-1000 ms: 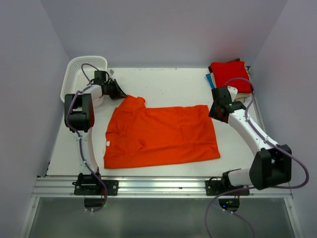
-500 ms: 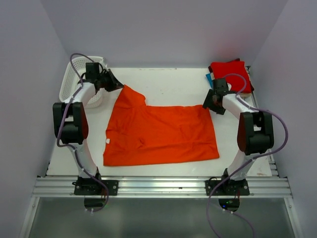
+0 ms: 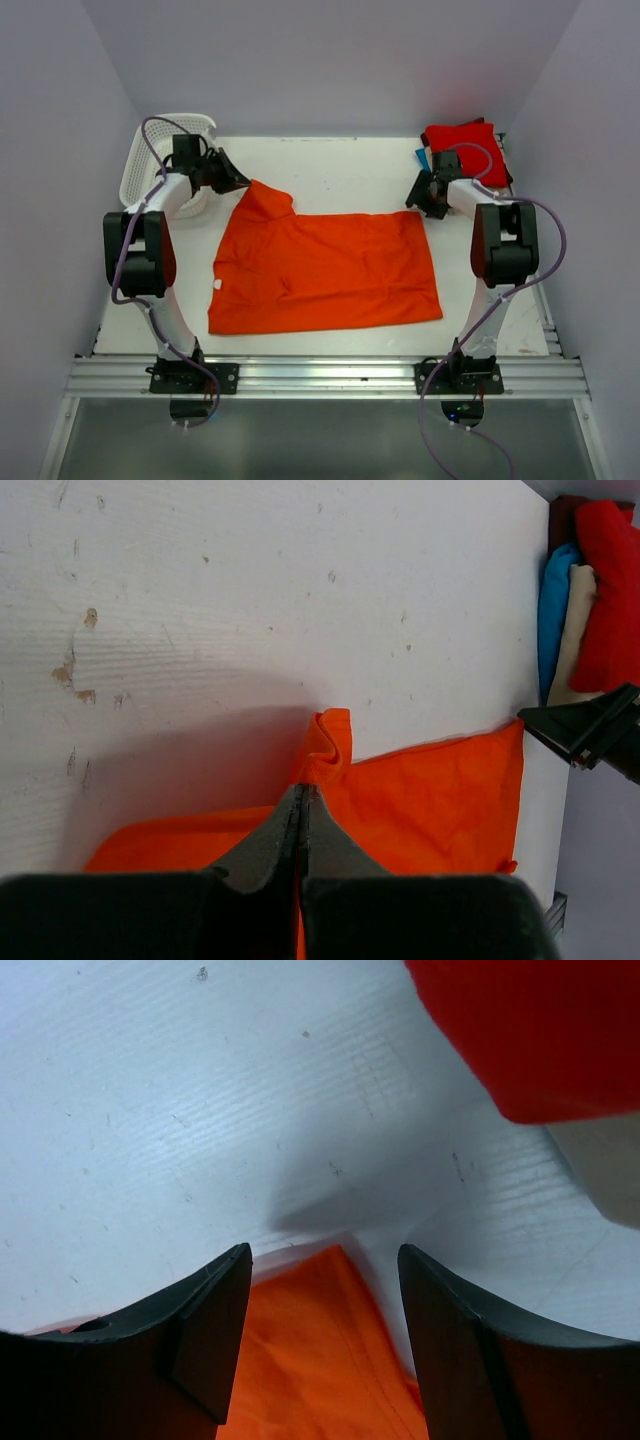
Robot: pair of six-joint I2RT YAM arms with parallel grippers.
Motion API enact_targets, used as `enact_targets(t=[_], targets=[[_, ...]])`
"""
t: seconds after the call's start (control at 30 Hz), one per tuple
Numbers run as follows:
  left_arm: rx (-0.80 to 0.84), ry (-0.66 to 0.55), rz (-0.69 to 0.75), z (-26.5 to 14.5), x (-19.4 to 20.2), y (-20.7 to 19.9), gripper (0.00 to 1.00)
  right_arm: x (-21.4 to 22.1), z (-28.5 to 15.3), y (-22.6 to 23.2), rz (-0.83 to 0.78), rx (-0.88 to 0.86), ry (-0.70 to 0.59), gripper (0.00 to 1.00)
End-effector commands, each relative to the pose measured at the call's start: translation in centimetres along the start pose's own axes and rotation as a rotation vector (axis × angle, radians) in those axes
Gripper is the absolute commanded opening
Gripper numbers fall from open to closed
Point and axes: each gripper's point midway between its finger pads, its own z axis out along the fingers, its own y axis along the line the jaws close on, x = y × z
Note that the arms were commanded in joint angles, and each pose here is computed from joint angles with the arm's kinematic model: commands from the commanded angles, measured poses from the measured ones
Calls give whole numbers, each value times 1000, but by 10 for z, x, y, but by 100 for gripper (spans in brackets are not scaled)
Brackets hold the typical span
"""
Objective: Fold and stack the t-shirts
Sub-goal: Fold the tshirt
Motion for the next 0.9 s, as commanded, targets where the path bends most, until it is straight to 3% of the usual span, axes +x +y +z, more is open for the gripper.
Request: enact_targets(t=[0.0, 0.13, 0.3, 0.37, 0.63, 0.87], targets=[[43, -45, 31, -16, -12, -16, 0, -17, 4, 13, -3, -45, -29, 64], [40, -48, 32, -17, -14, -16, 0, -12, 2, 11, 3, -41, -19, 48], [40, -46, 32, -16, -14, -17, 0, 2, -3, 2, 13, -23, -11, 12], [40, -43, 34, -16, -13, -16, 0, 4, -6, -2, 15, -9, -17, 2], [34, -64, 49, -17, -20, -17, 0, -10, -19, -3, 14, 7, -63, 0], [56, -89, 74, -21, -36, -27, 0, -48, -54, 7, 1, -14, -188, 0]])
